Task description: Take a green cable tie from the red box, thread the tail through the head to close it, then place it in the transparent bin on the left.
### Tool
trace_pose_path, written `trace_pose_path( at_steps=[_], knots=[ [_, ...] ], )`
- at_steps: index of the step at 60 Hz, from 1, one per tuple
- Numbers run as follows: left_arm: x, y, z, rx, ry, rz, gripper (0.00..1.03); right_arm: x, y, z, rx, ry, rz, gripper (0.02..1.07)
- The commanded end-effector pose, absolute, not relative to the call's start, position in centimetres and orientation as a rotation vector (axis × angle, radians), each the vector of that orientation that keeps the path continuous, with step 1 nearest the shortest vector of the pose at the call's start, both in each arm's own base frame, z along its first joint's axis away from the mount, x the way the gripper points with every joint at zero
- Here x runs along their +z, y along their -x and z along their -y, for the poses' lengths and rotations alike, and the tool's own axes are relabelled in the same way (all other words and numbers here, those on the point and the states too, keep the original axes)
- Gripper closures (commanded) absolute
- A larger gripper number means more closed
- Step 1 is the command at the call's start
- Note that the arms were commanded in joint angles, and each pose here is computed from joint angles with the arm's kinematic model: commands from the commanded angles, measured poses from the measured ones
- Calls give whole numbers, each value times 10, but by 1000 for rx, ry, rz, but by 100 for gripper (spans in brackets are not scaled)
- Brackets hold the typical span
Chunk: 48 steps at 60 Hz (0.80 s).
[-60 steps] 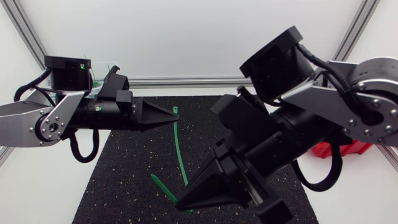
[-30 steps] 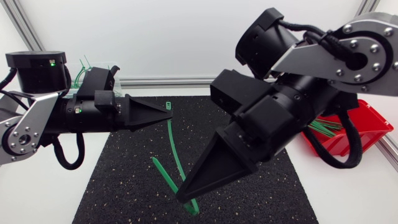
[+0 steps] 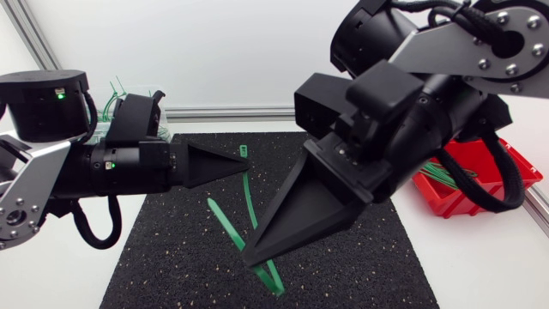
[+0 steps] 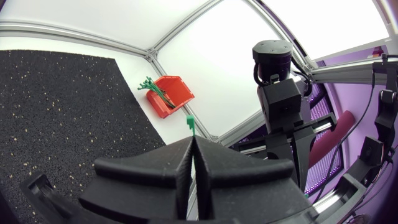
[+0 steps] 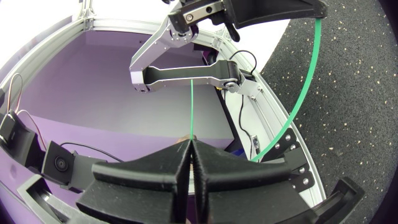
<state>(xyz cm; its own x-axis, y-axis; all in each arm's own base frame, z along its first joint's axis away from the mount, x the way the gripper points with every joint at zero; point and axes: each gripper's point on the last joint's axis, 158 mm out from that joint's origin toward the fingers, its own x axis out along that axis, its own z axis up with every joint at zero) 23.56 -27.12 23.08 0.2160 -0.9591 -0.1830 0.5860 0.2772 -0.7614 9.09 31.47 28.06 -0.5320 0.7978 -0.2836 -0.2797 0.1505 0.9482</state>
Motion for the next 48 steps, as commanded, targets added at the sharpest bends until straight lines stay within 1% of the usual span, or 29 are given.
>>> trace_pose_path(
  at_steps=[1, 14, 20, 30, 48],
  knots=[
    [234, -229, 269, -1178, 597, -691, 100, 291, -97, -315, 1505, -565, -1579, 102],
    [243, -228, 266, -1172, 587, -647, 100, 299, -109, -315, 1412, -666, -1686, 102],
    [246, -226, 265, -1176, 583, -636, 100, 307, -115, -316, 1431, -712, -1691, 102],
    [250, -220, 269, -1173, 540, -593, 100, 305, -120, -319, 1381, -753, -1770, 102],
    [256, -219, 267, -1140, 504, -528, 100, 310, -138, -315, 1322, -813, -1783, 101]
  ],
)
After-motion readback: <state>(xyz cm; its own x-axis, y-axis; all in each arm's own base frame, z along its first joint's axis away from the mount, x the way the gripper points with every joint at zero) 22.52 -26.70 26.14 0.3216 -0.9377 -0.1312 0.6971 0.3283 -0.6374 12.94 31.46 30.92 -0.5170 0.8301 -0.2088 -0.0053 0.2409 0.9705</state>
